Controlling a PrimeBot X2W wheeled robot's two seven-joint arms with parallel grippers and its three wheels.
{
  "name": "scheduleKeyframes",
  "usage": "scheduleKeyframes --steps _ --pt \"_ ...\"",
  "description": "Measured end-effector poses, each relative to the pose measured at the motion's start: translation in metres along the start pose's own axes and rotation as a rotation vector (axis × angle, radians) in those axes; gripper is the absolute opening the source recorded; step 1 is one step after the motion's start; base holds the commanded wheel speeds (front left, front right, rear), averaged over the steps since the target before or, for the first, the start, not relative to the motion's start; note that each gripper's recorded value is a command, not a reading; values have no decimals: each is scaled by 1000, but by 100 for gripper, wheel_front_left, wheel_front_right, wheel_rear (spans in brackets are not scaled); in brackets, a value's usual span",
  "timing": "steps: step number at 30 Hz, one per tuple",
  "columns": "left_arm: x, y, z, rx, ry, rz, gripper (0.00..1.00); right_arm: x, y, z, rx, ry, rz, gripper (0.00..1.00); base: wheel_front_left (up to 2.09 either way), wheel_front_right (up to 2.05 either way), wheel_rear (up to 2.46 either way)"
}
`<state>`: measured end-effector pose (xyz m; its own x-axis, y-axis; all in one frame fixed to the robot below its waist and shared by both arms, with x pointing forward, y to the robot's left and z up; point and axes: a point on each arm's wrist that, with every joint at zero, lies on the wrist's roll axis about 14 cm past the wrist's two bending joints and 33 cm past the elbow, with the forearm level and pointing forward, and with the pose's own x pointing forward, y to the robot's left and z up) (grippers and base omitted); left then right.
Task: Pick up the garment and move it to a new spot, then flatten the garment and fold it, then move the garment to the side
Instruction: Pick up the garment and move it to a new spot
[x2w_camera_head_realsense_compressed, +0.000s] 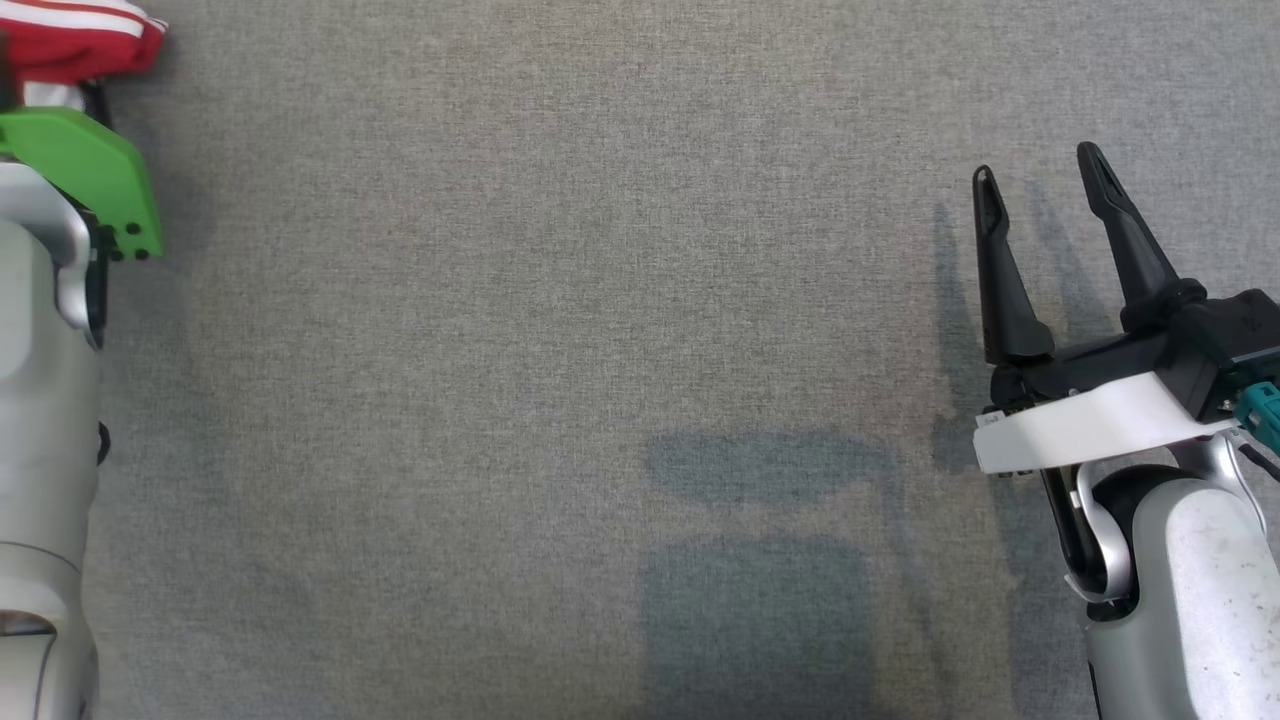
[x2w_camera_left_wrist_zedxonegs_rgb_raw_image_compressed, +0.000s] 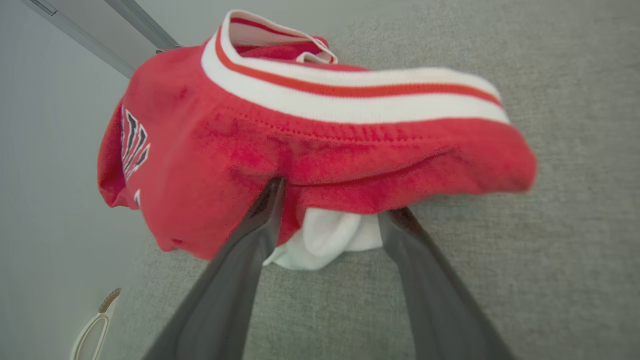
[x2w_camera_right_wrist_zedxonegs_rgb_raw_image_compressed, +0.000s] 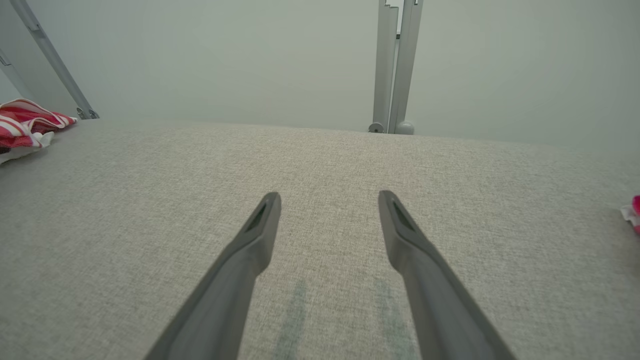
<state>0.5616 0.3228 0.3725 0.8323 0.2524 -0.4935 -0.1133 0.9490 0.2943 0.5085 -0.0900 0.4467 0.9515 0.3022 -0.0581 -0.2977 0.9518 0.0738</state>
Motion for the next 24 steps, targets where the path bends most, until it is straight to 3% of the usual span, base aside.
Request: scheduleKeyframes --steps 10,15,24 --pt "-16 22 55 28 -210 26 0 -3 6 17 11 -43 12 100 0 0 0" --pt "-37 27 106 60 -350 -1 0 -11 7 33 22 -83 7 100 0 0 0" --pt "-102 -4 198 120 -601 -136 0 -48 -2 64 39 -149 -42 100 0 0 0"
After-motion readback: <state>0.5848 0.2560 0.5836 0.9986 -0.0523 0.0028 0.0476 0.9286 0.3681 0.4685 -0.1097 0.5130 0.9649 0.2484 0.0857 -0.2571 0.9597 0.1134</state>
